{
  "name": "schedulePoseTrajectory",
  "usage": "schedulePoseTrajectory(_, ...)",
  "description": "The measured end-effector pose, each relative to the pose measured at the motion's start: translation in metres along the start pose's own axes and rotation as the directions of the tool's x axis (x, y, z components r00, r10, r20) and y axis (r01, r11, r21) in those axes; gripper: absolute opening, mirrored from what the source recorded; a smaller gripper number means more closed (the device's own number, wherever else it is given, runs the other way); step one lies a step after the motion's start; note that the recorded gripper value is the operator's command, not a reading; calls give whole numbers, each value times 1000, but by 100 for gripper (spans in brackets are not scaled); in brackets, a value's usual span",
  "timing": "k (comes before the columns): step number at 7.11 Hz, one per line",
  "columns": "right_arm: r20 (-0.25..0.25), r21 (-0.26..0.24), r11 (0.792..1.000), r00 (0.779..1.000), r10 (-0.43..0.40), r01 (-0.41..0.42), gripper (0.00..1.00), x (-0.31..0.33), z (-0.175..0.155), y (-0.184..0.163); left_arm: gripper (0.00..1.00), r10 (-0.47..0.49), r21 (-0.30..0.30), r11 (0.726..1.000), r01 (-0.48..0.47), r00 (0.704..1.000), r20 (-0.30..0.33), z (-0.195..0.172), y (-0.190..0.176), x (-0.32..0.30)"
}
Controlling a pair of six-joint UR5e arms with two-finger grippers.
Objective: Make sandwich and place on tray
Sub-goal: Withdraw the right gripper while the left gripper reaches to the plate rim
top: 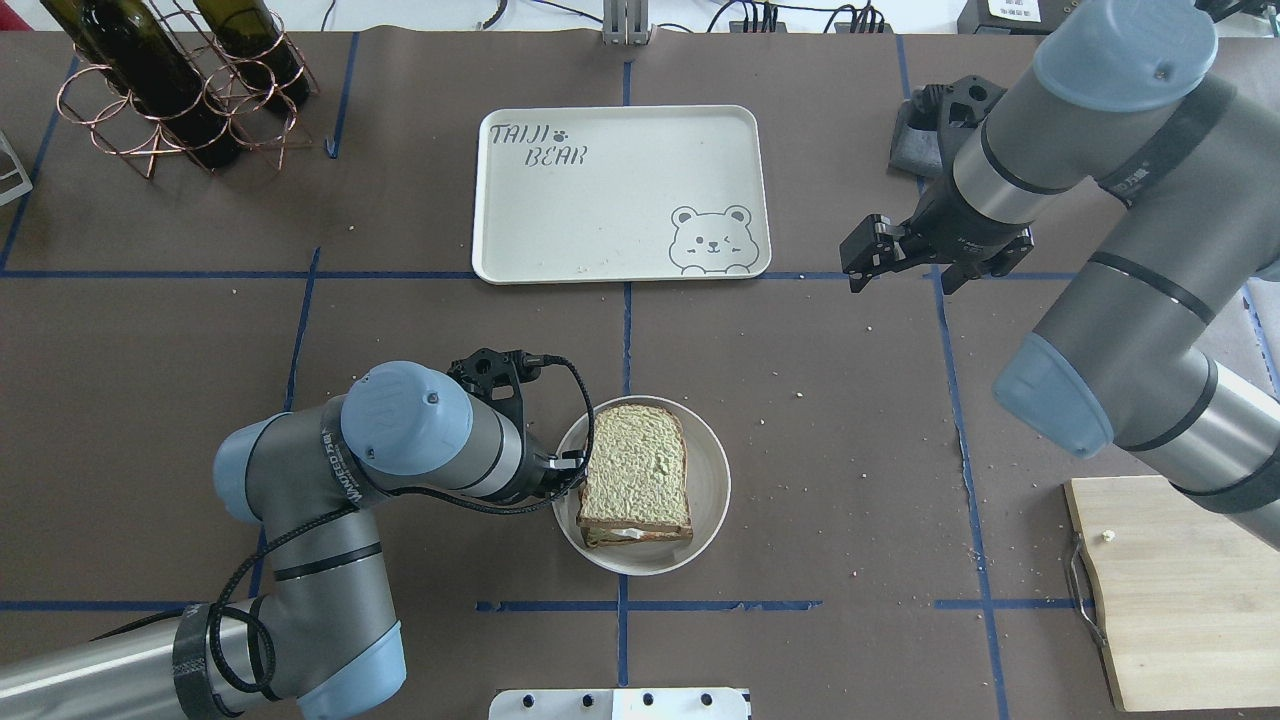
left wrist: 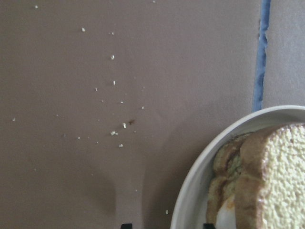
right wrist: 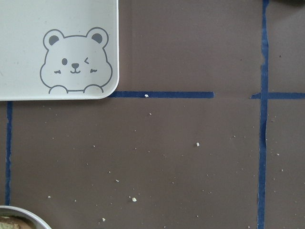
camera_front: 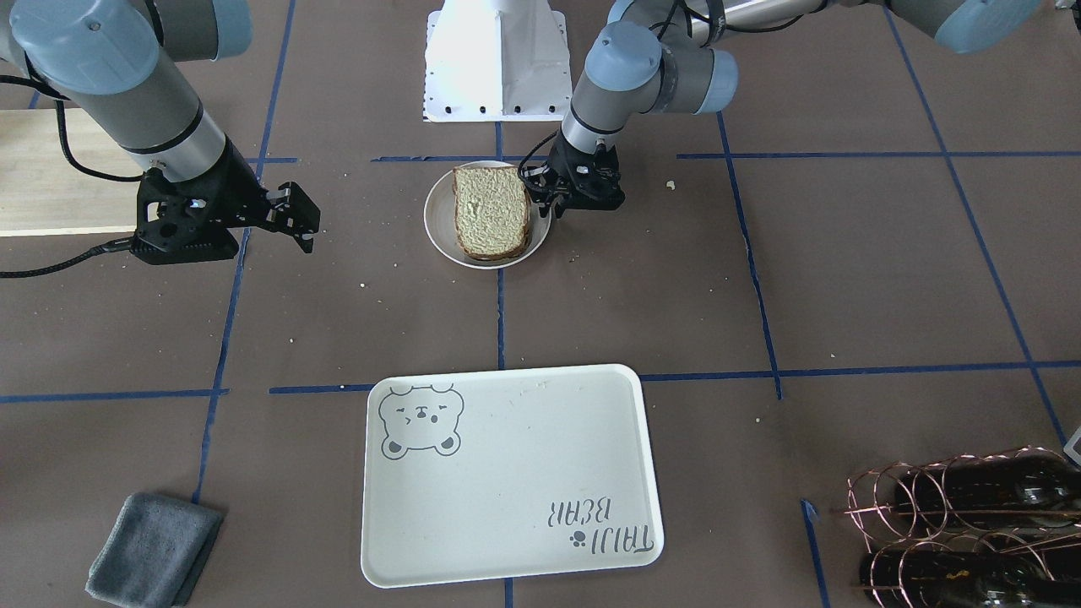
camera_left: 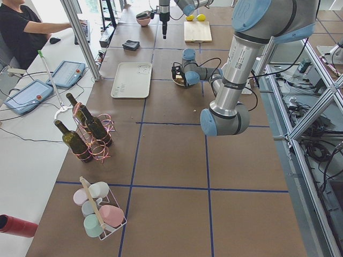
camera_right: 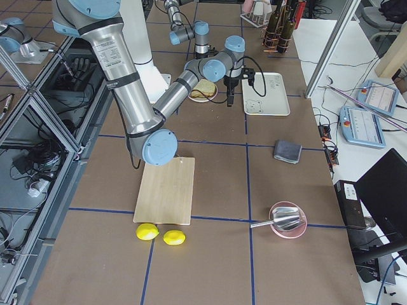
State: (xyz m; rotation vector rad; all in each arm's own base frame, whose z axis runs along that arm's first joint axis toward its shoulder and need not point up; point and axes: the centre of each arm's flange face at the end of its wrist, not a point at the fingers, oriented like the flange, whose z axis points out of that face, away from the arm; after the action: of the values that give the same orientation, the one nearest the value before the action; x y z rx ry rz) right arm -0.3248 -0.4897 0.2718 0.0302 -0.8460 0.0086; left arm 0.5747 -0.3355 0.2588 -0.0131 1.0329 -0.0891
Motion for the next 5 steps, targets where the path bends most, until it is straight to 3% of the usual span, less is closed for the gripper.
schedulePoseTrajectory(2,2,2,1000,1000,-1,1,100,0,-1,0,30,10,-15,1000,-10,1000,1,6,10,2)
schedulePoseTrajectory(4,2,5,1000,1000,-1,1,100,1,-3,1,0,15,-23,1000,-15,1000,-2,7,15,5)
schedulePoseTrajectory(5,2,5,1000,1000,0,0,100,2,-3,1,0,16,-24,1000,-16,1000,-7,6,16,8)
